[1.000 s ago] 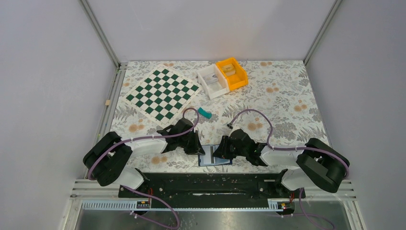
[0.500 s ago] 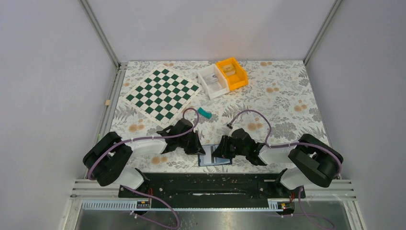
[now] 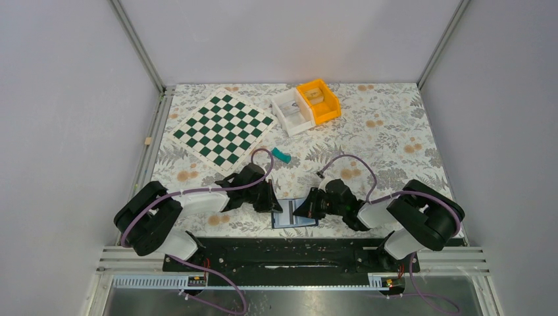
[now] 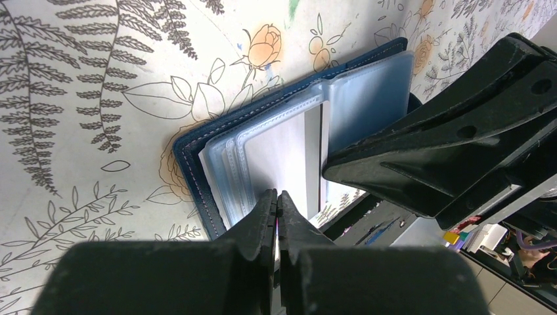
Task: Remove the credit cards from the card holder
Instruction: Remove the credit card from the card holder.
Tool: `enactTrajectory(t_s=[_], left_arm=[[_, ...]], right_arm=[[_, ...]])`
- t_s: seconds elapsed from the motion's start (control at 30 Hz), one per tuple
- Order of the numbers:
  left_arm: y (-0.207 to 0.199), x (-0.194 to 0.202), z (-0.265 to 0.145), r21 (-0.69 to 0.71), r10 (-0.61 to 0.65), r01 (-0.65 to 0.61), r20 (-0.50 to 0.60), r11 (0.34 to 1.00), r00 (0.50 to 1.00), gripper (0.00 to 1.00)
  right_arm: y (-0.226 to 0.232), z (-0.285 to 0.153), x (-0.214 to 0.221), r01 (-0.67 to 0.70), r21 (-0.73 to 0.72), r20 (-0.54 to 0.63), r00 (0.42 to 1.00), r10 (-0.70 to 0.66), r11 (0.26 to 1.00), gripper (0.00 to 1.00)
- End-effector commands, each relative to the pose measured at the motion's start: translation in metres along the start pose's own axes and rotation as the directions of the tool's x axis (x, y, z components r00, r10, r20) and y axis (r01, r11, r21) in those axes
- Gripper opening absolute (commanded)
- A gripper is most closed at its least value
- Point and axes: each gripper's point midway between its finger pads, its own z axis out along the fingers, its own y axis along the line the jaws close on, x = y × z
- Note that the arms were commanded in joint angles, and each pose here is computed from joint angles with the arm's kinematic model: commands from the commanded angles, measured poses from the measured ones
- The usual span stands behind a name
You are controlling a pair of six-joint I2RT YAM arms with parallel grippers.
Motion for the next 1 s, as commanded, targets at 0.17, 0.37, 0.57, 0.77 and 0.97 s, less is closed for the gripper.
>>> enactTrajectory(t_s=[0.17,0.37,0.57,0.77,0.97], left_arm=[[0.028,0.011,-0.001,-0.103,0.003,-0.005,-0.016,0.995,1.0,0.0],[0.025,0.009,-0.005,-0.103,0.008,-0.009,-0.011,0.995,1.0,0.06],[0.008,0.003,-0.02,-0.066,0.019,-0.018,0.015,0.998,1.0,0.16],[0.002,-0.003,-0.029,-0.067,0.035,-0.032,0.04,0.997,0.999,0.19],[0.012,0.001,-0.021,-0.088,0.029,-0.027,0.025,0.996,0.999,0.15]], right_arm=[[0.004,-0.007,-0.004,0.004,-0.046,0.011,1.0,-0.003,0.999,0.0],[0.005,-0.01,-0.006,-0.002,-0.055,0.017,1.0,0.003,0.998,0.0],[0.01,-0.007,-0.006,-0.015,-0.07,-0.002,1.0,0.015,0.997,0.1],[0.018,-0.004,-0.008,-0.02,-0.105,-0.009,1.0,0.019,0.994,0.19],[0.024,0.0,-0.009,-0.029,-0.133,-0.019,0.999,0.026,0.991,0.22]])
